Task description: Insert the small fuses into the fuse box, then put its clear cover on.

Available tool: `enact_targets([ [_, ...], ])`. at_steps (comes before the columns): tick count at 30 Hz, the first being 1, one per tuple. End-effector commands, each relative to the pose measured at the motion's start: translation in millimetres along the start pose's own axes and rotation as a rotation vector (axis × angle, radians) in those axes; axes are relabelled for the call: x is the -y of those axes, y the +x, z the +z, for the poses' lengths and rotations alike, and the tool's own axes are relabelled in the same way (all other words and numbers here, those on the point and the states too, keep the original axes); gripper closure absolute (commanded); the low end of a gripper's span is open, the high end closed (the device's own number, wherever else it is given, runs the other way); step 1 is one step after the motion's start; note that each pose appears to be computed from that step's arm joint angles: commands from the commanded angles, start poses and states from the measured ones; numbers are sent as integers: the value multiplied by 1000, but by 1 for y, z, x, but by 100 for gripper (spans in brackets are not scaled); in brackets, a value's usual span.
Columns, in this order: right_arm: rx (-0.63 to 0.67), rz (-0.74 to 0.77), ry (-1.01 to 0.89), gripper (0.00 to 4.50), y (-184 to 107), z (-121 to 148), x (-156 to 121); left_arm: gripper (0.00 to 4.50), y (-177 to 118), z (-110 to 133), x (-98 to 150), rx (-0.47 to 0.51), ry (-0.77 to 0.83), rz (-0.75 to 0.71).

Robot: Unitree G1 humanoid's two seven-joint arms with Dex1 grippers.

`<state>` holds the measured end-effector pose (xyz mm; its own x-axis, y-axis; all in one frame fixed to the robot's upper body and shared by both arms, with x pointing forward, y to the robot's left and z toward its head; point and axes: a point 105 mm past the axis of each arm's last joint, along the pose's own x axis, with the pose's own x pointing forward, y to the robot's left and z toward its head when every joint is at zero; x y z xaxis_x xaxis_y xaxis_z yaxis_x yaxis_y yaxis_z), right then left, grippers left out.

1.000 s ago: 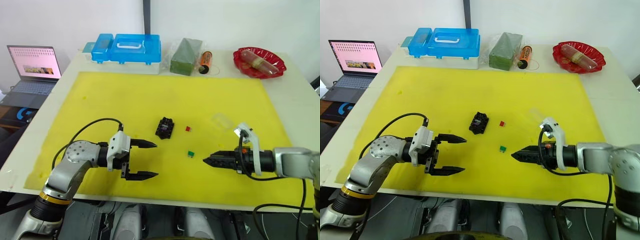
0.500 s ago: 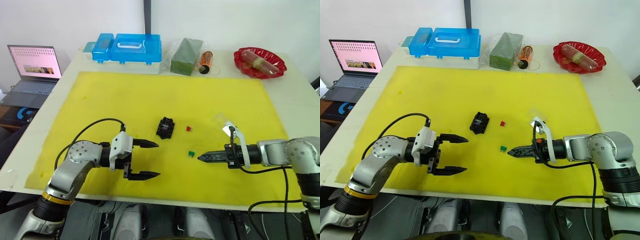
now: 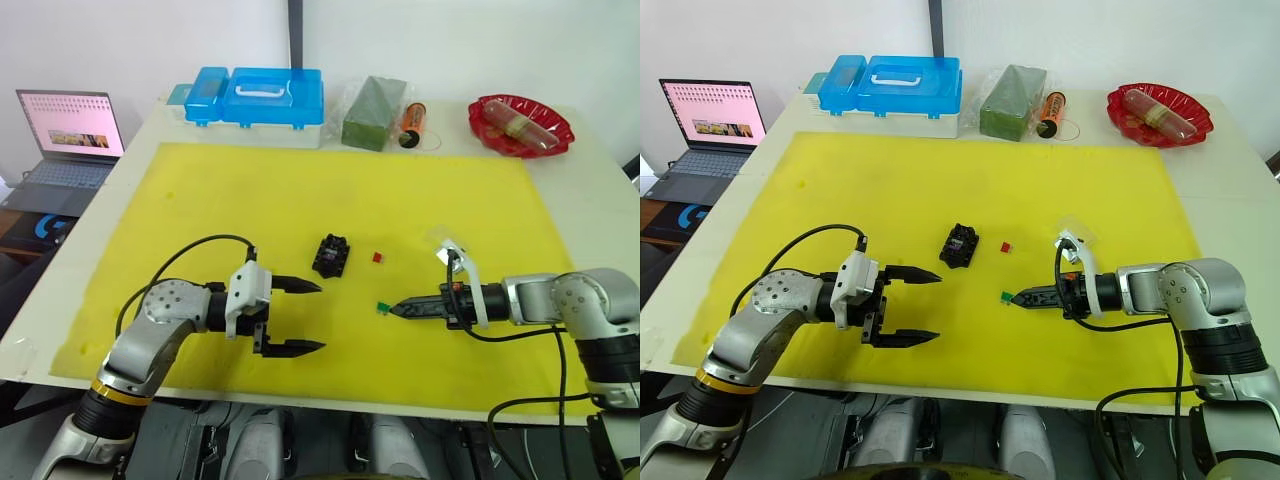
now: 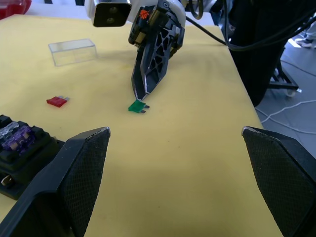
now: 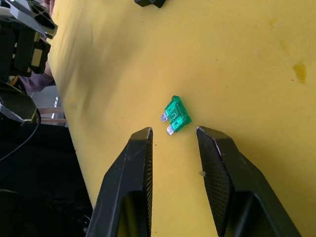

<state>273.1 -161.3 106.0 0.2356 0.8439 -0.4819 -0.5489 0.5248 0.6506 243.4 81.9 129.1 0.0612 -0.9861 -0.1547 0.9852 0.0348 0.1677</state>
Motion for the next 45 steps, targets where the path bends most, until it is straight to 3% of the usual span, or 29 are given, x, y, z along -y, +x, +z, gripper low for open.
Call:
enact_targets([
  [1, 25, 8, -18, 307, 1, 8, 0, 0, 2, 8, 2, 9, 41, -23],
  [15, 20, 21, 3, 307, 15, 9, 3, 0, 3, 9, 3, 5, 45, -26],
  [17, 9, 7, -5, 339, 16, 6, 6, 0, 3, 10, 2, 7, 45, -24],
  [21, -20, -32, -54, 447, 19, 0, 11, 0, 2, 7, 2, -8, 51, -24],
  [24, -23, -31, -76, 447, 18, 1, 10, 0, 2, 7, 2, -12, 52, -24],
  [28, 25, -16, -114, 447, 10, 17, -1, 0, -3, 7, -3, -6, 55, 0],
  [34, 89, -15, -291, 447, -9, 55, -45, 0, -22, 14, -22, 22, 40, 121],
  [39, 189, -168, -582, 447, -2, 102, -78, 0, -37, 22, -62, 86, 0, 322],
  [42, 255, -274, -678, 447, 8, 130, -79, 0, -30, 26, -76, 125, -22, 369],
  [45, 235, -305, -774, 447, 17, 136, -78, 0, -21, 24, -80, 132, -40, 371],
])
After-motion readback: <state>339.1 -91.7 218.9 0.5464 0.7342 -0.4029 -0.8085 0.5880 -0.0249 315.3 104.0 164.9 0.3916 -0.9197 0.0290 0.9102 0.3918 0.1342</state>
